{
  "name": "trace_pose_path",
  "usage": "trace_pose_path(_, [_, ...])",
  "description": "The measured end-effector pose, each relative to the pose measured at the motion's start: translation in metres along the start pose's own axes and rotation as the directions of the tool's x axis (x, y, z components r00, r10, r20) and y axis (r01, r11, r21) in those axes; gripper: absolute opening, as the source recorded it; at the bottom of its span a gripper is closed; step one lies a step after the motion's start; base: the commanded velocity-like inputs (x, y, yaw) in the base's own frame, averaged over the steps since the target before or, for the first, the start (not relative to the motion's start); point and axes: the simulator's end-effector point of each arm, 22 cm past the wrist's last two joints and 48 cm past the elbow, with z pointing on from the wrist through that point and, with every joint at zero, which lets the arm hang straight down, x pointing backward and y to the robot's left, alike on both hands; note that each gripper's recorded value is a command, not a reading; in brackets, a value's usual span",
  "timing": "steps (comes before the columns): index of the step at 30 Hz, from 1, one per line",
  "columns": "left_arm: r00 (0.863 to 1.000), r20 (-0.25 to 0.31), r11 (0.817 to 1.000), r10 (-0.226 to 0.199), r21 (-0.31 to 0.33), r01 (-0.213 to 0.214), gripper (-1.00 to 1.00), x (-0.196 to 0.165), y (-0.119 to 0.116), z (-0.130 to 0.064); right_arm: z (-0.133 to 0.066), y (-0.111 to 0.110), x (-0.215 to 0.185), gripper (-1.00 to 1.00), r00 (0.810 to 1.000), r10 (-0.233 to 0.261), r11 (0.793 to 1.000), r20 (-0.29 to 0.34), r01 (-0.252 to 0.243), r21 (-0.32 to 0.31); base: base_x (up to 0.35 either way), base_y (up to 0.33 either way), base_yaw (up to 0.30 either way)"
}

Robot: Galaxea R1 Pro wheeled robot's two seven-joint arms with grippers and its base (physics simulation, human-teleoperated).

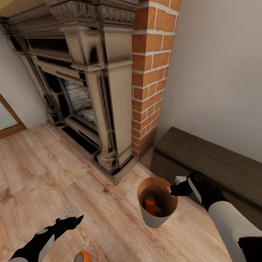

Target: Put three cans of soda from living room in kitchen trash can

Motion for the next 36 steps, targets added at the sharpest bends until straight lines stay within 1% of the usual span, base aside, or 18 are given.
trace_pose_path(1, [1.0, -0.006, 1.0, 0.011, -0.019, -0.011, 1.0, 0.003, 0.003, 0.002, 0.003, 0.002, 0.0, -1.0, 1.0, -0.001, 1.0, 0.0, 0.001, -0.004, 0.0, 0.0, 0.0])
trace_pose_path(3, [1.0, -0.008, 0.999, 0.016, -0.03, -0.017, 1.0, 0.007, 0.006, 0.005, 0.007, 0.004, 0.002, -1.0, 1.0, 0.003, 1.0, 0.0, -0.003, -0.012, 0.0, 0.0, 0.0])
trace_pose_path(6, [1.0, -0.014, 0.999, 0.026, -0.041, -0.026, 1.0, 0.014, 0.007, 0.01, 0.014, 0.002, 0.004, -1.0, 1.0, -0.004, 1.0, -0.001, 0.004, -0.005, 0.0, 0.0, 0.0])
trace_pose_path(10, [0.999, -0.047, 0.999, 0.026, -0.037, -0.027, 1.0, 0.035, 0.003, 0.018, 0.023, 0.0, 0.008, -1.0, 1.0, -0.004, 1.0, -0.004, 0.004, -0.006, 0.0, 0.0, 0.0])
trace_pose_path(11, [0.998, -0.061, 0.999, 0.026, -0.029, -0.028, 1.0, 0.044, -0.002, 0.02, 0.025, 0.0, 0.009, -1.0, 1.0, -0.003, 1.0, -0.004, 0.003, -0.007, 0.0, 0.0, 0.0])
trace_pose_path(14, [0.997, -0.077, 0.999, 0.033, -0.019, -0.035, 1.0, 0.055, -0.009, 0.026, 0.033, -0.002, 0.012, -1.0, 1.0, -0.004, 1.0, -0.007, 0.004, -0.007, 0.0, 0.0, 0.0])
trace_pose_path(22, [0.994, -0.105, 0.998, 0.045, -0.039, -0.049, 1.0, 0.08, -0.007, 0.041, 0.053, -0.007, 0.02, -1.0, 1.0, -0.004, 1.0, -0.013, 0.004, -0.006, 0.0, 0.0, 0.0])
trace_pose_path(25, [0.991, -0.129, 0.998, 0.046, -0.034, -0.051, 1.0, 0.093, -0.01, 0.046, 0.06, -0.009, 0.022, -1.0, 1.0, -0.006, 1.0, -0.014, 0.006, -0.003, 0.0, 0.0, 0.0])
trace_pose_path(27, [0.989, -0.14, 0.998, 0.047, -0.033, -0.052, 1.0, 0.101, -0.011, 0.049, 0.064, -0.011, 0.021, -1.0, 1.0, -0.01, 1.0, -0.008, 0.01, 0.0, 0.0, 0.0, 0.0])
trace_pose_path(28, [0.988, -0.147, 0.998, 0.047, -0.032, -0.052, 1.0, 0.105, -0.011, 0.051, 0.063, -0.011, 0.017, -1.0, 1.0, -0.018, 1.0, 0.006, 0.018, 0.004, 0.0, 0.0, 0.0])
trace_pose_path(29, [0.987, -0.153, 0.998, 0.047, -0.031, -0.053, 1.0, 0.108, -0.012, 0.053, 0.059, -0.01, 0.008, -1.0, 0.999, -0.034, 0.999, 0.031, 0.034, 0.012, 0.0, 0.0, 0.0])
trace_pose_path(30, [0.987, -0.155, 0.998, 0.048, -0.031, -0.053, 1.0, 0.111, -0.012, 0.054, 0.057, -0.009, 0.002, -1.0, 0.998, -0.038, 0.999, 0.053, 0.037, 0.009, 0.0, 0.0, 0.0])
trace_pose_path(32, [0.986, -0.158, 0.998, 0.048, -0.031, -0.053, 1.0, 0.115, -0.011, 0.057, 0.061, -0.005, 0.003, -1.0, 0.998, -0.028, 0.999, 0.054, 0.029, -0.013, 0.0, 0.0, 0.0])
trace_pose_path(36, [0.985, -0.164, 0.998, 0.048, -0.034, -0.054, 1.0, 0.124, -0.01, 0.063, 0.066, -0.011, 0.002, -1.0, 0.997, -0.044, 0.999, 0.071, 0.044, 0.005, 0.0, 0.0, 0.0])
